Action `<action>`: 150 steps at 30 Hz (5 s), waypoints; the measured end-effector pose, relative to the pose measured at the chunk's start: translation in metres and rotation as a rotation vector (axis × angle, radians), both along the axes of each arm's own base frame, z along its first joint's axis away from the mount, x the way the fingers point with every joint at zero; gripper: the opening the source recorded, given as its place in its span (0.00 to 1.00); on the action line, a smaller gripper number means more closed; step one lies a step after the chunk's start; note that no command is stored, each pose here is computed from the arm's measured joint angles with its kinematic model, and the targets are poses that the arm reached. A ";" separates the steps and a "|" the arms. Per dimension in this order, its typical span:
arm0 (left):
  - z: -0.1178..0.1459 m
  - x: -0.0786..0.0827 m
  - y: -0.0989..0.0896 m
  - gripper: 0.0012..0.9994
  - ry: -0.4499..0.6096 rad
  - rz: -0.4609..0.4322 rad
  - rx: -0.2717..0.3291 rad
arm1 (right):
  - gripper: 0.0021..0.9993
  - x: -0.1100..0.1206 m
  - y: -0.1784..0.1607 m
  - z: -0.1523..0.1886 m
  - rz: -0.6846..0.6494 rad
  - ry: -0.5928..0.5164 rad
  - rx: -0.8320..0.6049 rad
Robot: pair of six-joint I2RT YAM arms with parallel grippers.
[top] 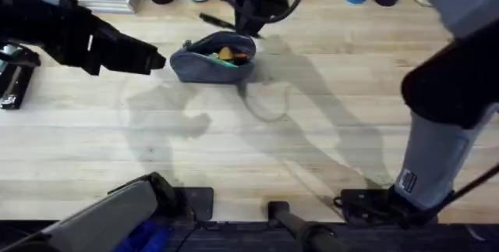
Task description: Unzip the bag, pick up the pens from the table one at a time and place them inside, then zip the bag closed.
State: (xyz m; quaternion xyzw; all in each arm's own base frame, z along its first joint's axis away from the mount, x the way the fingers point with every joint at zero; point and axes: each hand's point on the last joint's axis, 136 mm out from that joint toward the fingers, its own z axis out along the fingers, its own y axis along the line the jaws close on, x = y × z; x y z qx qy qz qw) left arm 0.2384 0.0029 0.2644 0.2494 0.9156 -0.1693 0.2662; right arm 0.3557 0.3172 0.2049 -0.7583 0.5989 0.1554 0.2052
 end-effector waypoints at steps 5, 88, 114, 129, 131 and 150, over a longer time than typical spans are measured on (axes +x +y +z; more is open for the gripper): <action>0.000 0.000 0.000 1.00 0.000 0.000 0.000 | 0.03 0.005 0.013 -0.022 0.018 0.014 -0.009; 0.000 -0.001 0.000 1.00 0.003 0.000 -0.001 | 1.00 0.016 0.035 -0.103 -0.127 0.210 -0.049; 0.000 -0.001 0.000 1.00 0.003 0.000 -0.001 | 1.00 0.008 -0.053 0.021 -0.627 0.305 0.069; 0.000 -0.001 0.000 1.00 0.003 0.000 -0.001 | 1.00 -0.005 -0.095 0.035 -0.845 0.308 0.060; 0.000 -0.001 0.000 1.00 0.003 0.000 -0.001 | 1.00 -0.005 -0.097 0.036 -0.865 0.306 0.059; 0.000 0.008 -0.003 0.99 -0.112 -0.189 -0.037 | 1.00 -0.003 -0.100 0.034 -0.900 0.309 0.048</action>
